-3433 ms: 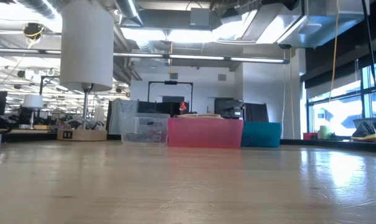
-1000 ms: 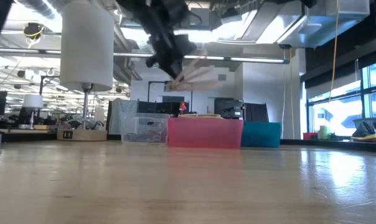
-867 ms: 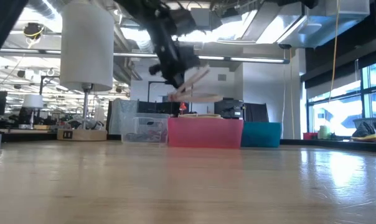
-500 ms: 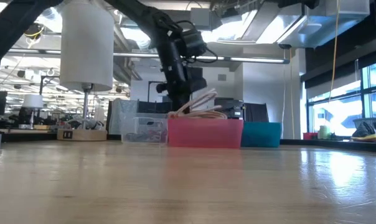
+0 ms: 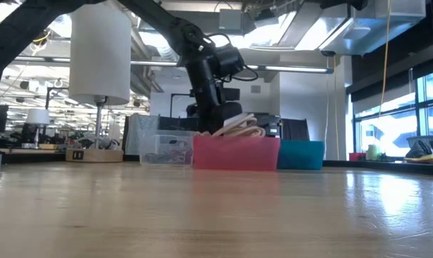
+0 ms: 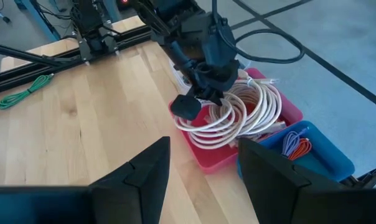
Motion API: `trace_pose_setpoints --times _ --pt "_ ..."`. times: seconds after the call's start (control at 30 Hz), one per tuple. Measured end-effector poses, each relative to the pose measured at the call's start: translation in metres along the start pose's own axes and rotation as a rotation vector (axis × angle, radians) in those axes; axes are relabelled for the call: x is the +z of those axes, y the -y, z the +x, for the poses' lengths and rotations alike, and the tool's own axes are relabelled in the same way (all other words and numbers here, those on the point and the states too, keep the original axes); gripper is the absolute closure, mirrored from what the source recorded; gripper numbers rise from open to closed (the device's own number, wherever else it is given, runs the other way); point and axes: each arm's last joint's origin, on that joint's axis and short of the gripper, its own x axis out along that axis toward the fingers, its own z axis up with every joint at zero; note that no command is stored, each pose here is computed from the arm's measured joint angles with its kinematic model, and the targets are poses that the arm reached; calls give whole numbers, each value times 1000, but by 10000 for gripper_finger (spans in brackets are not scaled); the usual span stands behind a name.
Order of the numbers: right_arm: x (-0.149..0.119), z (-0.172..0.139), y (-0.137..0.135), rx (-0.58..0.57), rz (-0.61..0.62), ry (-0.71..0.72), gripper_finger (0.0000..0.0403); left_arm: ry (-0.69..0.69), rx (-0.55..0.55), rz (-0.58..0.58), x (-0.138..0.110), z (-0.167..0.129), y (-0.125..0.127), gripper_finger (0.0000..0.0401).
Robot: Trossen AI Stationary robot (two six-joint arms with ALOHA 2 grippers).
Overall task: Pick & Place USB Port
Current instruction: Put the brown HDMI cable into the red bin, then put the green charger cable into the blue bin
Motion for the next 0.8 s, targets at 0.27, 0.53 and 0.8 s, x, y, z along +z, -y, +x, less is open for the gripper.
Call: trace_pose_setpoints --times 0.27,0.53,0.8 --pt "0 0 0 2 2 0 210 6 12 7 0 0 0 327" --pt "0 0 0 14 -1 -7 210 -5 61 10 7 -11 -5 263" --pt "-2 0 0 10 -2 -24 210 -7 -9 -1 34 -53 -6 249"
